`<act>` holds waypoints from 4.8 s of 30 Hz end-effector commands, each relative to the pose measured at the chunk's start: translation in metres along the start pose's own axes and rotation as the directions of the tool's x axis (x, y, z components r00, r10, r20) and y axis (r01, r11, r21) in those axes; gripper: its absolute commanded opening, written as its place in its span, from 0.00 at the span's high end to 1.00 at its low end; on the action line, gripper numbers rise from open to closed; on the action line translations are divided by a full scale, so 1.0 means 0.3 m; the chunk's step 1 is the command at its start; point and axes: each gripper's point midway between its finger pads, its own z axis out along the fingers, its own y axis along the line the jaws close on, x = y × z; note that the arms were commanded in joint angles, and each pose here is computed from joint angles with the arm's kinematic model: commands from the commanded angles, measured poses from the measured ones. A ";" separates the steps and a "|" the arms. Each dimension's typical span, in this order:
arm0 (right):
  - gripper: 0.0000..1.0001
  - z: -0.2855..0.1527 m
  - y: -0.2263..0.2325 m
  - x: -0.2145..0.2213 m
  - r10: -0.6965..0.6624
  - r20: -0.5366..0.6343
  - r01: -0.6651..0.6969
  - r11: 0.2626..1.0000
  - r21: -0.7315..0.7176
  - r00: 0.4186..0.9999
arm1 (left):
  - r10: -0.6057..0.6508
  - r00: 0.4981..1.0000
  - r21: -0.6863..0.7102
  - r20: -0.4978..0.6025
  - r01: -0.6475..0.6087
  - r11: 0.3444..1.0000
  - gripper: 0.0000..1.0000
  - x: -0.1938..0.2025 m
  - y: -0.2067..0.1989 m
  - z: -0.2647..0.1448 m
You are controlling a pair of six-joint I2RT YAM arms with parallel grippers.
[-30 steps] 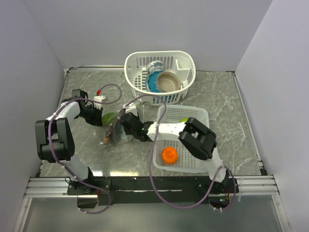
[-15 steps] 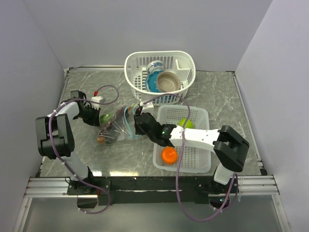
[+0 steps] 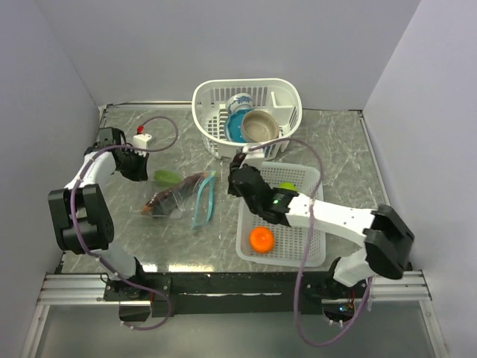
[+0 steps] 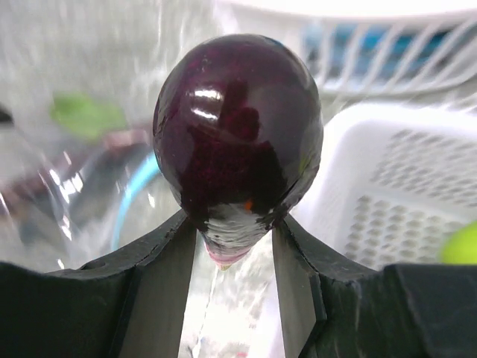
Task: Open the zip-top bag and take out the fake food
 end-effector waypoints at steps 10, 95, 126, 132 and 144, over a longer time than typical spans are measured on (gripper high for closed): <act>0.34 -0.203 -0.443 -0.047 0.076 0.150 -0.130 0.910 0.393 0.986 | 0.004 0.987 -0.011 0.162 -0.003 1.000 0.73 -0.176 -0.021 -0.138; 0.10 -0.025 -0.035 0.061 -0.233 0.039 0.234 0.972 -0.022 0.972 | 0.208 0.971 -0.044 -0.121 -0.215 0.976 0.99 -0.003 -0.075 0.226; 0.33 0.202 0.545 0.391 -0.454 0.089 0.436 0.755 -0.490 0.886 | 0.183 0.978 -0.020 -0.103 -0.186 0.982 0.99 -0.005 -0.073 0.212; 0.01 0.263 0.575 0.390 -0.488 0.135 0.487 0.725 -0.487 0.862 | 0.195 0.974 -0.018 -0.115 -0.199 0.980 0.99 0.013 -0.073 0.214; 0.00 0.310 0.659 0.477 -0.525 0.166 0.508 0.617 -0.601 0.835 | 0.203 0.974 -0.006 -0.095 -0.205 0.979 0.99 -0.019 -0.076 0.200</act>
